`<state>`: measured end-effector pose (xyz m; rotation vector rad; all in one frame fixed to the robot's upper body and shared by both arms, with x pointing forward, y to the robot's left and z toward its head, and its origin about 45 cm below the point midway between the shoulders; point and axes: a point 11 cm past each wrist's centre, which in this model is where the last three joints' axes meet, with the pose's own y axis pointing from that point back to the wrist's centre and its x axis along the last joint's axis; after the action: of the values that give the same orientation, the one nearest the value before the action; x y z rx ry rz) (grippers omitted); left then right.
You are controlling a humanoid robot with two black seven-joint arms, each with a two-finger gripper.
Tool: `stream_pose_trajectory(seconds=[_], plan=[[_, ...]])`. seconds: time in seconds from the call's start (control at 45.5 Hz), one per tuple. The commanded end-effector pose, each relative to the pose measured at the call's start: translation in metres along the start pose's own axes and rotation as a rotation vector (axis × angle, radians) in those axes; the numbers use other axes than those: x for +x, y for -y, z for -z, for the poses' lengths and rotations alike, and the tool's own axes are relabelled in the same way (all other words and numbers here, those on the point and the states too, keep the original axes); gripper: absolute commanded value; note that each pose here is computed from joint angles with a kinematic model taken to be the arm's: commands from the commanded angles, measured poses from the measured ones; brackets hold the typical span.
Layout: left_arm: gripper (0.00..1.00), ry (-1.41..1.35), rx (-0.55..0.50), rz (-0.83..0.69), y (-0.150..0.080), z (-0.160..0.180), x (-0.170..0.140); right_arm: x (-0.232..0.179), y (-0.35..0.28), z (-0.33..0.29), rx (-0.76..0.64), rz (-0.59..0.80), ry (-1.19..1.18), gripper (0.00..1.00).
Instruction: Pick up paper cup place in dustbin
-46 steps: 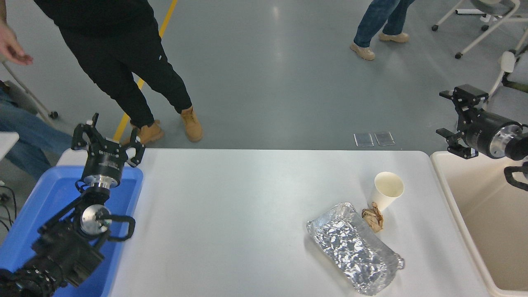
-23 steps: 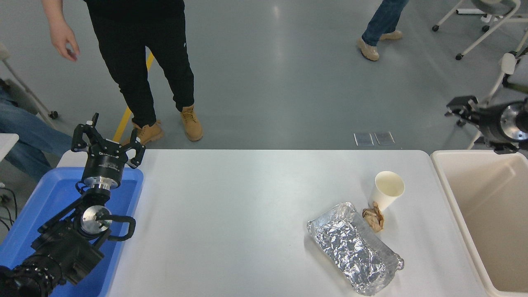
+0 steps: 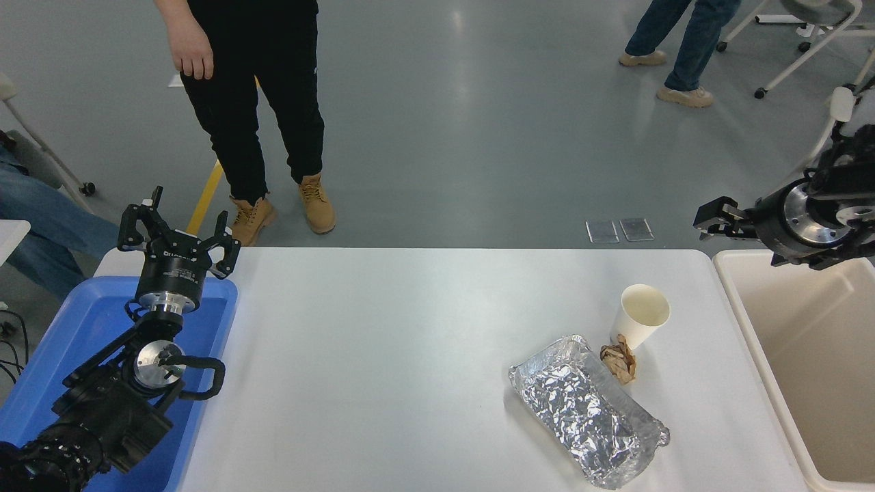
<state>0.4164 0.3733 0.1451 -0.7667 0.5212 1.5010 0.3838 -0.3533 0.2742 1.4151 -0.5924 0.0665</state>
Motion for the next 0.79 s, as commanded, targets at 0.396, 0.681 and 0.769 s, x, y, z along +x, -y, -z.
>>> stream_pose_trajectory(seconds=[0.396, 0.681, 0.769], plan=[[0.99, 0.001, -0.001, 0.000, 0.000, -0.001, 0.000, -0.050, 0.081, 0.013, 0.037, 0.098, 0.014, 0.99], [0.99, 0.000, 0.000, -0.001, 0.000, 0.000, 0.000, -0.041, 0.105, -0.005, 0.004, 0.011, 0.058, 0.98], [0.99, -0.001, 0.000, 0.001, 0.000, 0.000, 0.000, -0.040, 0.112, -0.012, -0.010, -0.004, 0.067, 0.98]])
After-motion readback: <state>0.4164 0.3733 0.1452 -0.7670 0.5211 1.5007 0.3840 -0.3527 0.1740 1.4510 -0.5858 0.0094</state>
